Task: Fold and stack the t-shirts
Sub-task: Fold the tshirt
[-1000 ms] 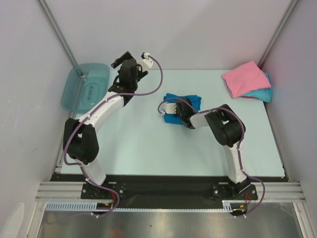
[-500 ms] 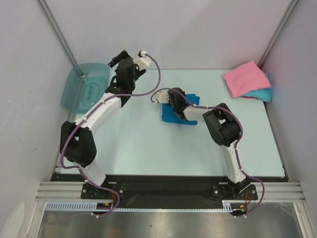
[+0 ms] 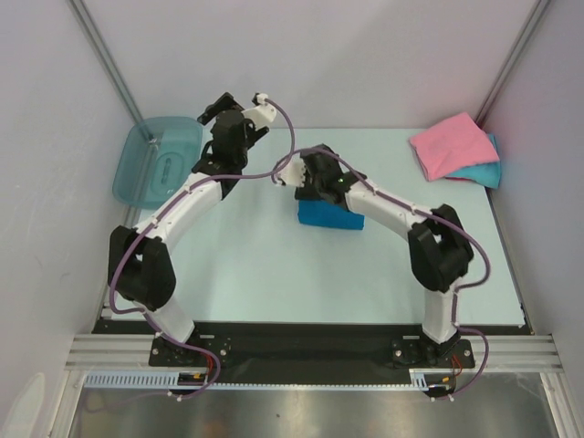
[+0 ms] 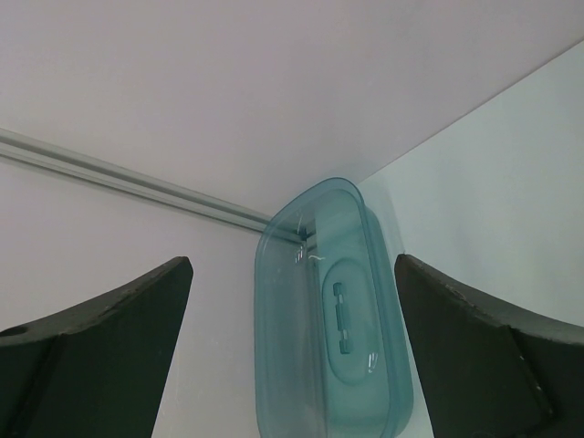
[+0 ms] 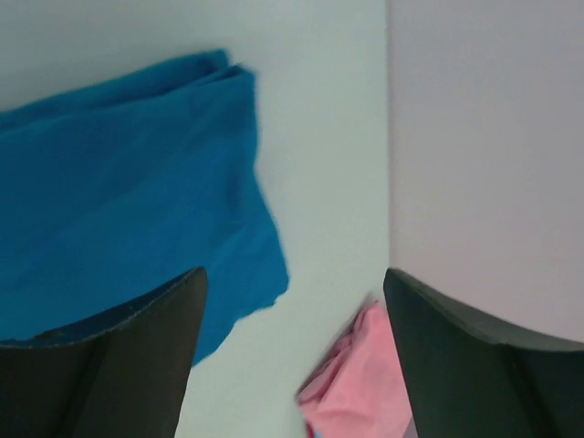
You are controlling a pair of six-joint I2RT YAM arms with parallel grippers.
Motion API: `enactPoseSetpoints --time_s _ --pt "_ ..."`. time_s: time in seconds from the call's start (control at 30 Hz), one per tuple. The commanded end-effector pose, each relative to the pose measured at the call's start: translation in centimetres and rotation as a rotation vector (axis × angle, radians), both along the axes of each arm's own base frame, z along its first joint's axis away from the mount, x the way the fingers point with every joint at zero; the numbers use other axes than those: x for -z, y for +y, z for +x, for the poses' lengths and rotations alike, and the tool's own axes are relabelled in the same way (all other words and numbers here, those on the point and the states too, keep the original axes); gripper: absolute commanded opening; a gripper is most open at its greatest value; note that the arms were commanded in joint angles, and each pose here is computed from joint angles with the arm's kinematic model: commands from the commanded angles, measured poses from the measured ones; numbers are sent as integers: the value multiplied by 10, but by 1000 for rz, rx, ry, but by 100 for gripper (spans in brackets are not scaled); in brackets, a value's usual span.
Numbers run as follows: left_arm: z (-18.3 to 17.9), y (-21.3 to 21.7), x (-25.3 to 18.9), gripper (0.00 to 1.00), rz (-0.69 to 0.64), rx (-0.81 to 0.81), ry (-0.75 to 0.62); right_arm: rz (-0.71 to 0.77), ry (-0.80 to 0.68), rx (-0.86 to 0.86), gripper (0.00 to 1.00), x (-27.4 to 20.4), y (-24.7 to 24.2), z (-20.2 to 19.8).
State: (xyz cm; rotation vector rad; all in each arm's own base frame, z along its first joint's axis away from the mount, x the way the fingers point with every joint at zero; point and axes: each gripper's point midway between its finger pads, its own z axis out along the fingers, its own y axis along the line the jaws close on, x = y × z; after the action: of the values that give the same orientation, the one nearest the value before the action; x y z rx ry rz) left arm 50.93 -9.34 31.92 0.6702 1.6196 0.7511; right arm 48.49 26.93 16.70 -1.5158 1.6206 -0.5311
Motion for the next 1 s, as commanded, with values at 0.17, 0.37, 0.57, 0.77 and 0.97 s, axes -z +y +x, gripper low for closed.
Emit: enactPoseSetpoints --time_s 0.17,0.37,0.57,0.77,0.97 --pt "-10 9 -35 100 -34 0 -91 -100 314 -224 87 40 -26 -137" --pt "-10 15 -52 100 -46 -17 -114 -139 398 -256 87 82 -38 -164" --pt "-16 18 -54 100 -58 -31 -107 -134 446 -269 86 107 -35 -168" --pt "-22 23 -52 100 -52 -43 -101 -125 434 -254 86 126 -28 -154" --pt "-19 19 -47 100 9 -1 -87 -127 417 -231 85 142 -26 -137"
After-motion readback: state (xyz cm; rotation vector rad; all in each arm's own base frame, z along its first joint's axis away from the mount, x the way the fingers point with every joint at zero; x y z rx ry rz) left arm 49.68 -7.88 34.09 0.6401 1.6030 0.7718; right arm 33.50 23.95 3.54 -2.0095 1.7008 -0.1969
